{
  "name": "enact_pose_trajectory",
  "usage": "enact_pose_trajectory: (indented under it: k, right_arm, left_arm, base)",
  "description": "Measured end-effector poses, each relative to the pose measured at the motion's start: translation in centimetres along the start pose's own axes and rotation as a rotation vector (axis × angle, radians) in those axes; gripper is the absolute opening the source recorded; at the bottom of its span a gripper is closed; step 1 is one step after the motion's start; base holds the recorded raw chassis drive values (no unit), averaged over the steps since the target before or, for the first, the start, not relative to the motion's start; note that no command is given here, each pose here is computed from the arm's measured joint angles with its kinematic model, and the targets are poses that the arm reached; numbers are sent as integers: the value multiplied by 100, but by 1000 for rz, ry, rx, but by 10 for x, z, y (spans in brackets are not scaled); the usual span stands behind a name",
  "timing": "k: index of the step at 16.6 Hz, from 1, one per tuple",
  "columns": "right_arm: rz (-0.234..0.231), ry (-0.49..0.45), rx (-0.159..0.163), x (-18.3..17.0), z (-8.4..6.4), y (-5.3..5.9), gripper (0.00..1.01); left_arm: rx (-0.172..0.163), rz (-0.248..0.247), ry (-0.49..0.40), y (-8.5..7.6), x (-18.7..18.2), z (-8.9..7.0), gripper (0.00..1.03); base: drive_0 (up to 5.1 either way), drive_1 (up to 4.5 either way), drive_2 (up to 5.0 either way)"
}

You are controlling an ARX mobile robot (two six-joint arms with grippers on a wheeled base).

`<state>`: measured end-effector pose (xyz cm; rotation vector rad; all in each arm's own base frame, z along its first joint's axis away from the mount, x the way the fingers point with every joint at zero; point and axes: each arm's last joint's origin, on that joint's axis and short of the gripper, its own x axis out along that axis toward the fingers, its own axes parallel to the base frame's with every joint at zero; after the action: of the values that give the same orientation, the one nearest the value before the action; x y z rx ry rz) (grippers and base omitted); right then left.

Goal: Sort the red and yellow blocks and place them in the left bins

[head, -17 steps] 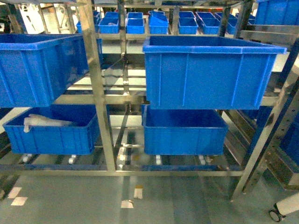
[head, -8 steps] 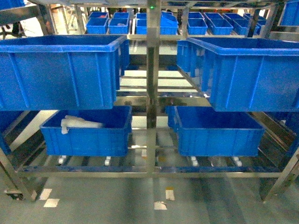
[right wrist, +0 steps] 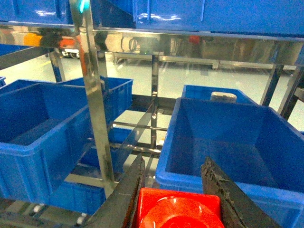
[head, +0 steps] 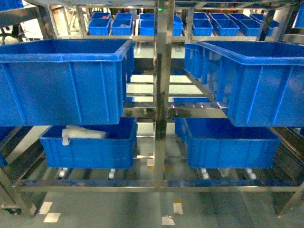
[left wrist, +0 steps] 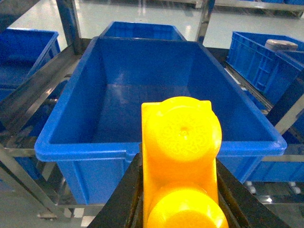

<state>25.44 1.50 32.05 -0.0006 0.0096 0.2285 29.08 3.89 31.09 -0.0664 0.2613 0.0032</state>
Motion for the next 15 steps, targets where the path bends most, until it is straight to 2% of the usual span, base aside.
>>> enact_pose_trajectory:
  k: [9,13,14,15]
  right_arm:
    - [0,0,0,0,0,0,29]
    - [-1,11,2,2,-2,-1,29]
    - [10,71,21,2,-7,-5,29]
    - [6,94,37,10,-15,-15,29]
  left_arm:
    - [-1,0,2,0,0,0,27]
    - [-1,-2,8,0,2,-2,27]
    - [-1,-2,9,0,2,-2,27]
    - [-1,-2,10,0,2,-2,27]
  base:
    - [-2,392,-397]
    - [0,0,0]
    - [0,0,0]
    - [0,0,0]
